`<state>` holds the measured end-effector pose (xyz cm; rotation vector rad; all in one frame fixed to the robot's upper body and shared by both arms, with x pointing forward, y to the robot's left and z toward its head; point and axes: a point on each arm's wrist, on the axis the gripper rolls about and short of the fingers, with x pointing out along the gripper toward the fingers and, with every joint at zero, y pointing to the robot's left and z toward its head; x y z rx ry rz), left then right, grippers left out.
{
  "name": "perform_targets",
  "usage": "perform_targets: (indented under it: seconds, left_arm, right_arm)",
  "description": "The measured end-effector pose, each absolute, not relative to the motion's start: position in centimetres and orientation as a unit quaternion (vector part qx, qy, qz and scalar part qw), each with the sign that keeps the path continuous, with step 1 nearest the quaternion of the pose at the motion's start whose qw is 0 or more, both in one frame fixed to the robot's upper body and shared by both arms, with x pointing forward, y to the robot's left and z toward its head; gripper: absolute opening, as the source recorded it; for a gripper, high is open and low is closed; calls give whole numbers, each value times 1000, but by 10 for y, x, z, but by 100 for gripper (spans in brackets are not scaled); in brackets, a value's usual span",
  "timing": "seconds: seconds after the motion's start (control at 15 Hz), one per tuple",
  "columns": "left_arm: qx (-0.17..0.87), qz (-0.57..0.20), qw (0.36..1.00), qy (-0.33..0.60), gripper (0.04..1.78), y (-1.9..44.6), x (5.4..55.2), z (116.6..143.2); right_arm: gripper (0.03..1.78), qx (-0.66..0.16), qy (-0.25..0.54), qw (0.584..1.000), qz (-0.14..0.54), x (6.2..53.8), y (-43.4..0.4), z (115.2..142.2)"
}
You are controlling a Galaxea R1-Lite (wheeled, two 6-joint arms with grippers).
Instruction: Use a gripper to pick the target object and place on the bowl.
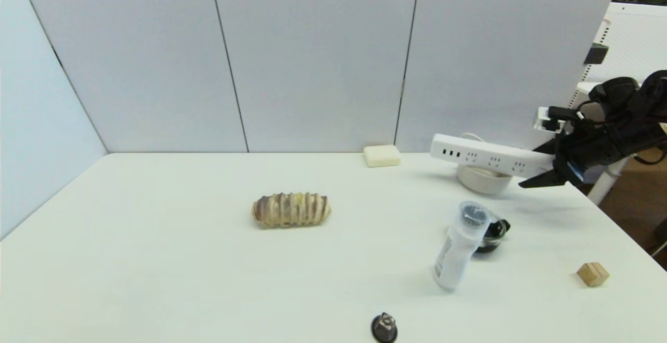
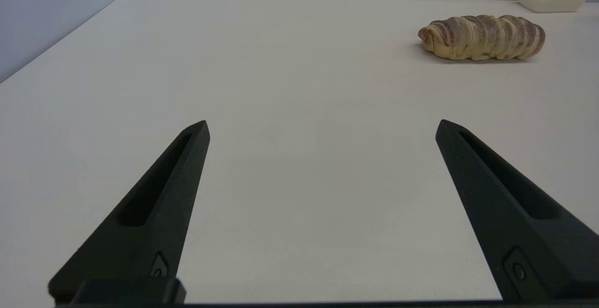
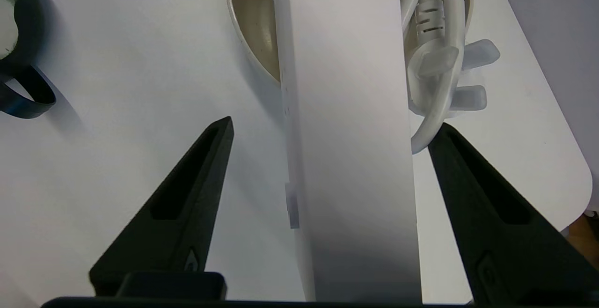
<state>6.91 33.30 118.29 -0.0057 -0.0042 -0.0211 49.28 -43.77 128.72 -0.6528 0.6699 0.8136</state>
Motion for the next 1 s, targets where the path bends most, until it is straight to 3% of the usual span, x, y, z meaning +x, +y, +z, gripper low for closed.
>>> perform_targets:
  seconds: [0.4,1.0]
  left_arm:
    - [-3,-11,1000,-2,171,333,69,1183]
    - [-3,-11,1000,-2,171,333,69,1183]
  right_arm:
    - [158,-309,309,816,378,489,-437,1295]
    - [167,-312,297,827,360,476,-435,1319]
